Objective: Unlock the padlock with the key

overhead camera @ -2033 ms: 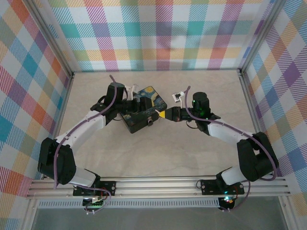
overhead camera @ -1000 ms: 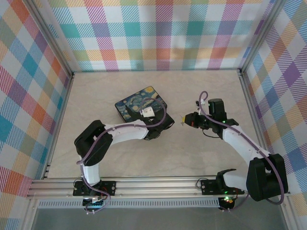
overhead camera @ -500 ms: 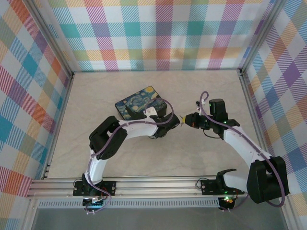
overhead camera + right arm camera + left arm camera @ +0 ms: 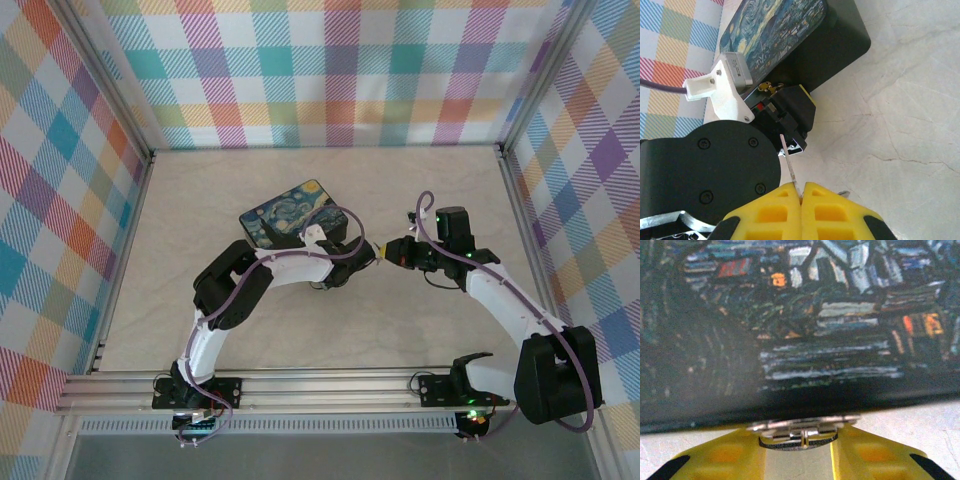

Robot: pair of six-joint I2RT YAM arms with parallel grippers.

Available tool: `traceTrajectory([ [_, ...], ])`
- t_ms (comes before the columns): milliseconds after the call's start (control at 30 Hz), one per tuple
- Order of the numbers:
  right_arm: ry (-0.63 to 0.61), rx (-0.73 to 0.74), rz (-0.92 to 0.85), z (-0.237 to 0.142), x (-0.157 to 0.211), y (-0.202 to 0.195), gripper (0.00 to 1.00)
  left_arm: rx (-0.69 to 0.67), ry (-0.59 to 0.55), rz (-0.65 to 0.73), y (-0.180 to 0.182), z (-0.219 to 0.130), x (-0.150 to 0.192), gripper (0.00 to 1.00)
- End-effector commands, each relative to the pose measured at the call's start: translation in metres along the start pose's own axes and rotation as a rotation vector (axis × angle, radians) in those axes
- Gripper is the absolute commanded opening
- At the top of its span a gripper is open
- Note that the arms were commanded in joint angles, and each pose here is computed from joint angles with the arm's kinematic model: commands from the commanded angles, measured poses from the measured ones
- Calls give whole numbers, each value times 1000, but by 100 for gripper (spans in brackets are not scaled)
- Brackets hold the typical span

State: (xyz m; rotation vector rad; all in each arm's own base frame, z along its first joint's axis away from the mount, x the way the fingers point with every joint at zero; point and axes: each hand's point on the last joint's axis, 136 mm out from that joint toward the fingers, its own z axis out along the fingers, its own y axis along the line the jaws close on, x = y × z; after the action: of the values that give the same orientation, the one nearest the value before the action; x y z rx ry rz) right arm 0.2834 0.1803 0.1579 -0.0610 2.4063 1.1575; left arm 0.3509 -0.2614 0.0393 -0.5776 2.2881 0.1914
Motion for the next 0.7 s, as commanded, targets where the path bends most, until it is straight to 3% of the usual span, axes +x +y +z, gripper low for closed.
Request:
traceTrajectory([
  [0,22,-15,-12,-3,2,3,0,-23,33,59,16,-1,-8,32],
  [167,35,-25,20,2,11,-2,0,64,171,126,12,-11,-16,22],
  [500,95,-109,83,24,36,10,0,272,506,202,2,-48,-22,14],
  [667,109,-118,91,39,48,21,0,357,572,226,-3,-76,-39,12],
])
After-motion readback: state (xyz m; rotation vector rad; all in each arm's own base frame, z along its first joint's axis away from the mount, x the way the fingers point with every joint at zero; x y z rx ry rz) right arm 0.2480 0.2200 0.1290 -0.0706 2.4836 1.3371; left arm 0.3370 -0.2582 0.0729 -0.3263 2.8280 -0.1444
